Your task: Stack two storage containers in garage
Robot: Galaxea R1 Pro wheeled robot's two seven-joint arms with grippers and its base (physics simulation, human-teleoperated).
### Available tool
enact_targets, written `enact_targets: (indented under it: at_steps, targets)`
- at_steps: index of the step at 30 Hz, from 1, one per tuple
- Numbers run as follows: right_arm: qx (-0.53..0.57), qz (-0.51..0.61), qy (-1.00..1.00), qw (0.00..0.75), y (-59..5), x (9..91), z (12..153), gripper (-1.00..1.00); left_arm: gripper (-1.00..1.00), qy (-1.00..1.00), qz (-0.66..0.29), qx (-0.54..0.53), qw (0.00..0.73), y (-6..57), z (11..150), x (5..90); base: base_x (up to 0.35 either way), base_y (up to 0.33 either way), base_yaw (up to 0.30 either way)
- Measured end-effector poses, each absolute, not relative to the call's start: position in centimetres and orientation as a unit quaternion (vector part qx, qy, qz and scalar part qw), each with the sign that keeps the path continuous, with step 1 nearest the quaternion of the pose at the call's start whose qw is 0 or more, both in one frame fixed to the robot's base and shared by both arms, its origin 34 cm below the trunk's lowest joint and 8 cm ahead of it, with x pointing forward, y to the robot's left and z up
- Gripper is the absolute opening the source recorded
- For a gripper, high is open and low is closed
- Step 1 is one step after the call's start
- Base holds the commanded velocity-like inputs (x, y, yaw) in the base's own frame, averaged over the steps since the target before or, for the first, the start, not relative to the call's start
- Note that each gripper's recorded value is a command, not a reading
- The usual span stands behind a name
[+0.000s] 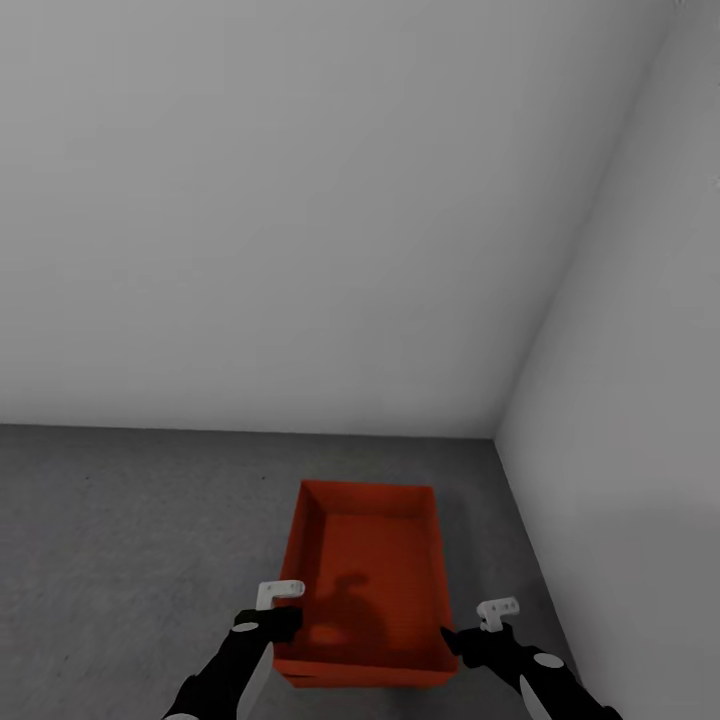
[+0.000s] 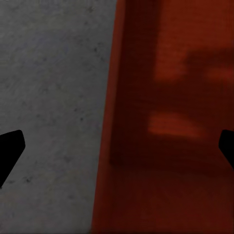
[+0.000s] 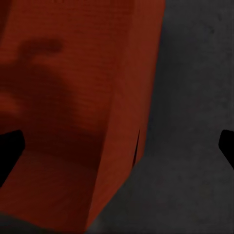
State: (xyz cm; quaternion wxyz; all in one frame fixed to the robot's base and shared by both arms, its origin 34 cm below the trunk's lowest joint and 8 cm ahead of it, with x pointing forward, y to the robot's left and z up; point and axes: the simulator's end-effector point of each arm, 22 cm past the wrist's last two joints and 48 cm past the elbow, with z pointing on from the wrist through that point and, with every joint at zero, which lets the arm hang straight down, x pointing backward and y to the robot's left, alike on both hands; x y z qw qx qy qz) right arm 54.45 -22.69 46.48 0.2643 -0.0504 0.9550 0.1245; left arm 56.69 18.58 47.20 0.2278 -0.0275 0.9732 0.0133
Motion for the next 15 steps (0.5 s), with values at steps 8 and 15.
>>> enact_targets:
  at_steps: [8, 15]
  targets:
    - [-0.050, 0.124, 0.955, 0.264, -22.8, 54.6, 47.9, 1.00, 1.00, 0.973, 0.021, -0.030, 0.229, 19.2, 48.6, 56.8, 0.000, 0.000, 0.000]
    - [-0.042, 0.113, 0.962, 0.245, -24.7, 53.0, 48.1, 1.00, 1.00, 0.972, 0.052, -0.029, 0.227, 24.5, 49.4, 56.6, 0.000, 0.000, 0.000]
